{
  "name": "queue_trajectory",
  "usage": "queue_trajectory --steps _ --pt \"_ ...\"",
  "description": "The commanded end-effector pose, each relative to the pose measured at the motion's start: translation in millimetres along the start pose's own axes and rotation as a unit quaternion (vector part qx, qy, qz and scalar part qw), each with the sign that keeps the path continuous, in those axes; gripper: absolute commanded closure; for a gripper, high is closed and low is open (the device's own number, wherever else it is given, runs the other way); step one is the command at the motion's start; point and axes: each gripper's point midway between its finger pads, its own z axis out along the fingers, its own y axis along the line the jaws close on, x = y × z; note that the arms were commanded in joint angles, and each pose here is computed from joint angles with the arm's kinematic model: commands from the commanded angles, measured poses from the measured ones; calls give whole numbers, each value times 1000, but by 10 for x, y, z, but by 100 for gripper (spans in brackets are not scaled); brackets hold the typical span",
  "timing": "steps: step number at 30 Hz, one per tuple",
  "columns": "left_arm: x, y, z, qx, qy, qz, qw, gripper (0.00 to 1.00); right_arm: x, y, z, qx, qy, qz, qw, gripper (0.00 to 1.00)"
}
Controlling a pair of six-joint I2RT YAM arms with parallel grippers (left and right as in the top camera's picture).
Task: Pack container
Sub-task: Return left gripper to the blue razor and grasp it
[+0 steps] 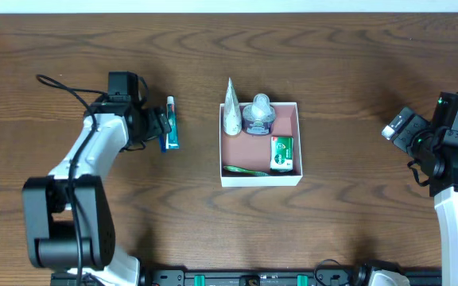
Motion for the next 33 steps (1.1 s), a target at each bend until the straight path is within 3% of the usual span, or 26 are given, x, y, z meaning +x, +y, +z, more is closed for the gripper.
queue_trajectory --steps 1,4,10,23,29,33 --pt "94 84 121 -18 19 -10 1000 11 -59 -25 -29 6 -9 11 1000 1" --pt "124 100 183 -22 27 -10 999 19 -58 -25 -29 6 -9 11 1000 1" --pt "117 114 250 -26 28 -10 999 26 -57 -25 -28 6 -9 11 1000 1" --pt "115 135 443 -31 32 3 999 28 -58 -25 -29 6 -9 11 1000 1" --pt "102 130 464 -31 30 3 999 62 -59 -25 -29 6 -9 11 1000 1" --pt "107 131 464 -31 31 3 999 72 -59 -25 -29 6 -9 11 1000 1"
